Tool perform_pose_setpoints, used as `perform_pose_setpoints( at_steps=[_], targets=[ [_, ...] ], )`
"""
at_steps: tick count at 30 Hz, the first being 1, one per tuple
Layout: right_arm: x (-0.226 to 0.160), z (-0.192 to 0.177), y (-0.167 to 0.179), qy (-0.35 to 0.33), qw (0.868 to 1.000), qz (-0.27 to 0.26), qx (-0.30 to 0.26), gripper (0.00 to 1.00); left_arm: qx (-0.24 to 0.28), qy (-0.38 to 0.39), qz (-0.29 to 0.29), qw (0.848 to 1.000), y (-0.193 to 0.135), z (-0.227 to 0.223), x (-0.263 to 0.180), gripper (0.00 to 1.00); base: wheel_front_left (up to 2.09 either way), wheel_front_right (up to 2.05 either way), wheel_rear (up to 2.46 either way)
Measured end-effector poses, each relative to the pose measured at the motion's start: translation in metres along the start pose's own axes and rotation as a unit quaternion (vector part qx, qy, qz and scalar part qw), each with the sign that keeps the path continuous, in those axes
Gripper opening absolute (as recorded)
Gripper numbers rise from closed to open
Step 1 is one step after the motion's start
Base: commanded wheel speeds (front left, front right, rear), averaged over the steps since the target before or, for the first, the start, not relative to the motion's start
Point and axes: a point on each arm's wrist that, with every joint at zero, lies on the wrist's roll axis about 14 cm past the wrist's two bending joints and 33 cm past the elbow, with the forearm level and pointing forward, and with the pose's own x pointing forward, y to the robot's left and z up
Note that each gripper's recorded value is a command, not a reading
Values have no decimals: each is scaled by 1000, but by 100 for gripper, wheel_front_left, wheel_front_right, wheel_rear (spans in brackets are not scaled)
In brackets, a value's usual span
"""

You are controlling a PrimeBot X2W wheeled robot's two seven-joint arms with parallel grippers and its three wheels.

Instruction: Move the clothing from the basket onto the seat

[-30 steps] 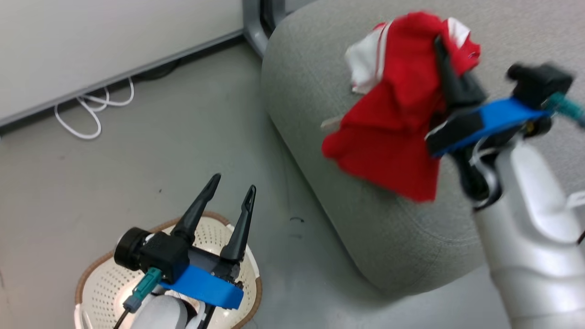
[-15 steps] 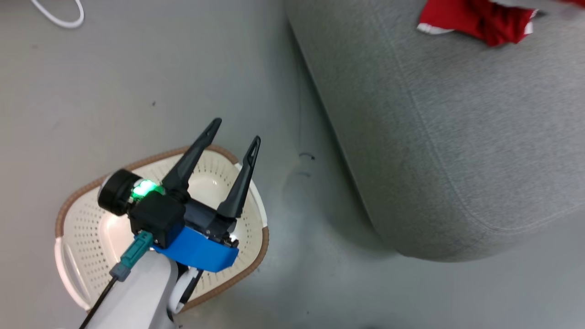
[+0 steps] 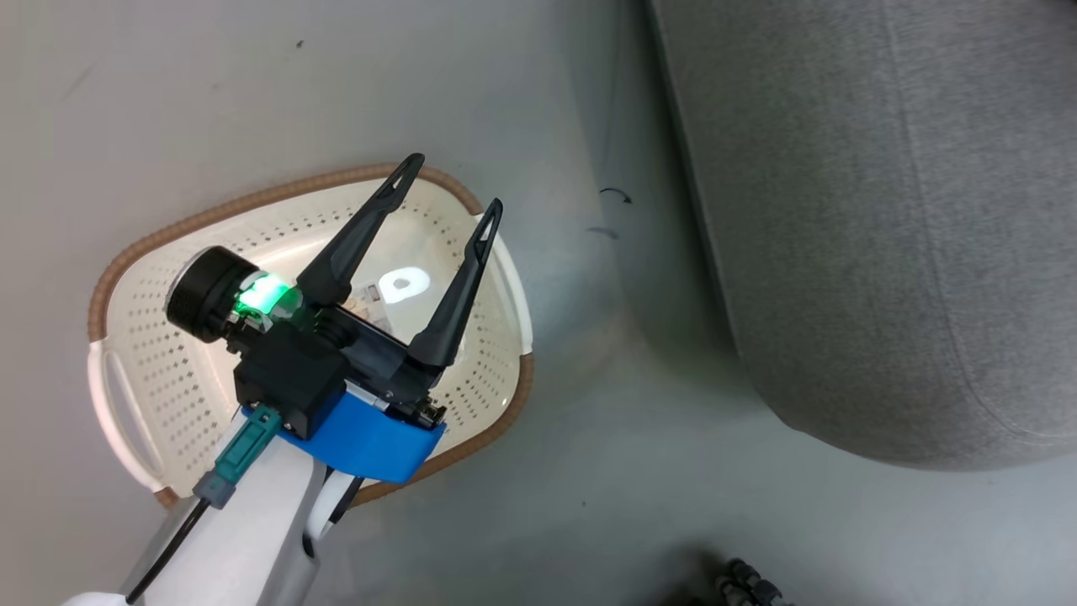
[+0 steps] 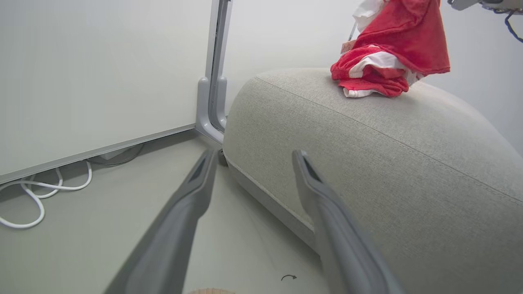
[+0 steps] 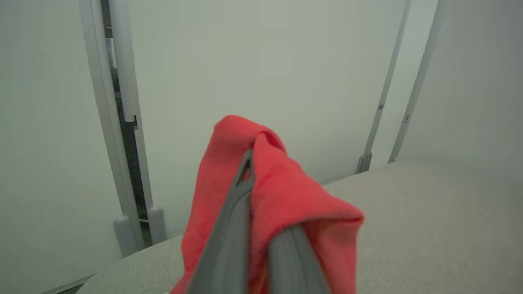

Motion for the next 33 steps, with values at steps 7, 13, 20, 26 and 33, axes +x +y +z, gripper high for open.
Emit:
perform_pose_setpoints(
  at_steps=[7, 13, 20, 26, 33],
  targets=[
    [-29, -97, -9, 134, 990, -29, 13, 53, 8, 6, 15, 1000, 10, -2, -7, 100, 0, 0, 0],
    [-44, -120, -7, 193, 981, -28, 16, 100, 14, 4, 18, 1000, 8, 6, -8, 100, 0, 0, 0],
    [-60, -109, -6, 203, 979, -13, 14, 100, 18, -6, 20, 1000, -4, 27, -10, 100, 0, 0, 0],
    [-86, -99, -3, 213, 977, 15, -7, 100, 23, -12, 38, 999, -13, 48, -20, 100, 0, 0, 0],
    [-117, -72, 13, 179, 982, 53, 19, 100, 29, -24, 73, 997, -22, 74, -43, 100, 0, 0, 0]
  ],
)
